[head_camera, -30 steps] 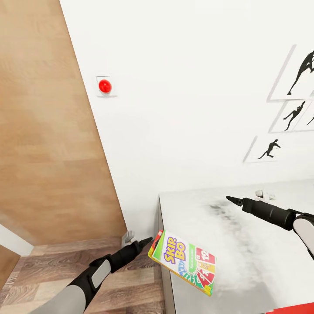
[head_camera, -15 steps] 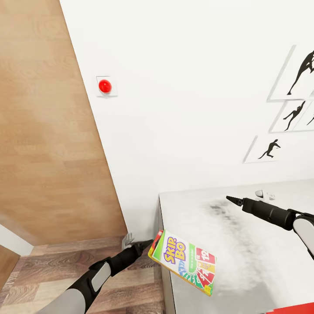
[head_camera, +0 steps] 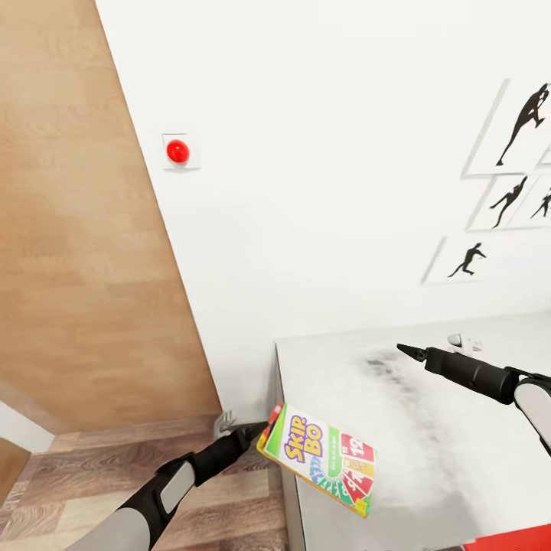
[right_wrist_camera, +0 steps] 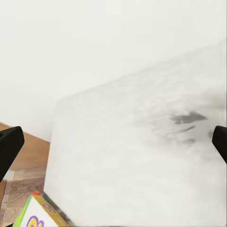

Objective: Put all the toys in the child's room - the three board games (two on the bed and one on the table), the two jigsaw puzzles on the table, and the tennis ball on the table - inside the toy box on the table in the child's room.

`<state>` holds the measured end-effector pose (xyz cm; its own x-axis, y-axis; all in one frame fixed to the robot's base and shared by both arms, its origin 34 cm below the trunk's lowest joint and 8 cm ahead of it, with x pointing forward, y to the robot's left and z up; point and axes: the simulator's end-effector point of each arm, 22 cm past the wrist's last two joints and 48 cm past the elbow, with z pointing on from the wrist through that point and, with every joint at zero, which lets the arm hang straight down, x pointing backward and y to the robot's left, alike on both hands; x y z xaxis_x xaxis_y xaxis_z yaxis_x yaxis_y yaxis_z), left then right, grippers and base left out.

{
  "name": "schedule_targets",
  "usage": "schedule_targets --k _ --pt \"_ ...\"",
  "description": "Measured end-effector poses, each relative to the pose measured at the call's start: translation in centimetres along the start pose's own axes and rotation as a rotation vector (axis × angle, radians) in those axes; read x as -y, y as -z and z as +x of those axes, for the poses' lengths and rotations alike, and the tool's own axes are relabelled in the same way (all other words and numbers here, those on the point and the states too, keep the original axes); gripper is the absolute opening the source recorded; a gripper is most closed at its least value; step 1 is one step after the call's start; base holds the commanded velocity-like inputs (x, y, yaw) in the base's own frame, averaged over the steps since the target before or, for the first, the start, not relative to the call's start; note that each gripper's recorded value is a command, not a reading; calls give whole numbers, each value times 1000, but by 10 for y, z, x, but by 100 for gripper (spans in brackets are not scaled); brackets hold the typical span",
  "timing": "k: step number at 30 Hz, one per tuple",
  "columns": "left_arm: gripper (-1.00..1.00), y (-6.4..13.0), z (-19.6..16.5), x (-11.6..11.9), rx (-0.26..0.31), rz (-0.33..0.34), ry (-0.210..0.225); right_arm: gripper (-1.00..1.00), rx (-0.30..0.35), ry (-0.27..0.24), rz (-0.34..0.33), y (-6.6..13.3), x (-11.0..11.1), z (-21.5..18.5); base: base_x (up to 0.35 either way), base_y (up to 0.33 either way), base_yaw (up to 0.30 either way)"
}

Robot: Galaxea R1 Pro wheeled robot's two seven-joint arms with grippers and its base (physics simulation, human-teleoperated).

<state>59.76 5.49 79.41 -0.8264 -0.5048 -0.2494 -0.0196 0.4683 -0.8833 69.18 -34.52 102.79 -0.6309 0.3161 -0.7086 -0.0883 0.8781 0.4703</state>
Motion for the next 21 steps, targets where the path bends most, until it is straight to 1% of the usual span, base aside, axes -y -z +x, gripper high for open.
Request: schedule_targets --k 11,21 --pt "100 0 0 0 0 0 1 100 0 -1 0 0 0 0 0 0 -198" --pt "100 -1 1 0 -1 -1 1 100 0 -2 -2 0 0 0 0 0 -72"
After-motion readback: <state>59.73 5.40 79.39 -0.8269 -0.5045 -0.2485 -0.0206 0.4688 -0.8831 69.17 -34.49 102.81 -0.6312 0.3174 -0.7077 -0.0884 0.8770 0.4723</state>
